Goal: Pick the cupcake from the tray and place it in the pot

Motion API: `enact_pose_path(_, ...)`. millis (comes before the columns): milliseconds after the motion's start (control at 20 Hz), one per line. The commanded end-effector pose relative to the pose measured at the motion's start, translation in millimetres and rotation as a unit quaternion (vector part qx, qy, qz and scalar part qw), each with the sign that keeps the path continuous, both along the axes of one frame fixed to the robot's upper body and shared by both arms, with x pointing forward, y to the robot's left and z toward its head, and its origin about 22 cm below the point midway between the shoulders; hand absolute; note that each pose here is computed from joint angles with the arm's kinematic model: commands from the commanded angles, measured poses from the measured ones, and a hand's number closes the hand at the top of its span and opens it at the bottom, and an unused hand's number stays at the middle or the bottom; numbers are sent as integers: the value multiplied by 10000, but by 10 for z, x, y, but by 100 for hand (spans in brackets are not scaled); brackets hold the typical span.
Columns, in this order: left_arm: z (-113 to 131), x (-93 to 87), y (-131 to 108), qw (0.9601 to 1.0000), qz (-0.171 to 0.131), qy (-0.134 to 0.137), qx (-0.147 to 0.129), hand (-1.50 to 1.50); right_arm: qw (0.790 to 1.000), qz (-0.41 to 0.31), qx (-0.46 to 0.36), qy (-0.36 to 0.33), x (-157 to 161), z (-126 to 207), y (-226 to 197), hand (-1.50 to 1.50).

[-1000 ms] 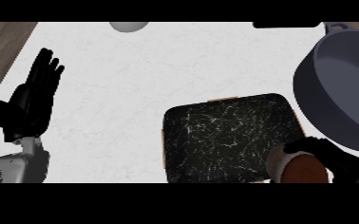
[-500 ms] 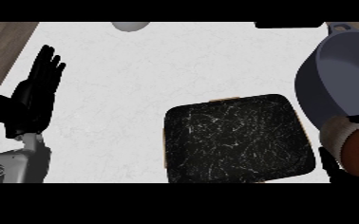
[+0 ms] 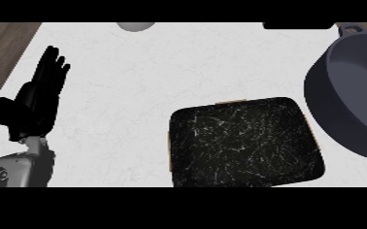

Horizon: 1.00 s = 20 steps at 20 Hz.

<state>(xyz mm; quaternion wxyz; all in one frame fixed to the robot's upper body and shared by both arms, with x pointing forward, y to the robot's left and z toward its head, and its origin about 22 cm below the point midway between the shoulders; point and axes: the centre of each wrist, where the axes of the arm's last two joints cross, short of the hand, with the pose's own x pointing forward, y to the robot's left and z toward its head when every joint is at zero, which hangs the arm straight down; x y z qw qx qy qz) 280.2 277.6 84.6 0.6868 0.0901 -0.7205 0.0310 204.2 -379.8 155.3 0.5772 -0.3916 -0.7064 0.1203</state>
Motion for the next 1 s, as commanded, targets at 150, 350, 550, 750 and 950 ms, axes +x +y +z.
enact_pose_path(150,-35,59,-178,9999,-154,-54,-42,0,9830,-864,-1622,36,303,-80,-394,150)
enact_pose_path(350,-43,-19,-52,9998,-201,-26,-39,0,9687,-1291,-2105,264,578,-383,-544,150)
enact_pose_path(550,85,62,-40,9998,-169,-60,-67,0,9739,-1163,-1907,402,940,-512,-770,150)
enact_pose_path(750,136,48,38,9999,-139,36,-64,0,9783,-980,-1664,754,1015,-916,-792,150)
enact_pose_path(950,32,74,93,9999,-102,-84,37,0,9834,-1100,-779,1217,1078,-1126,-922,-150)
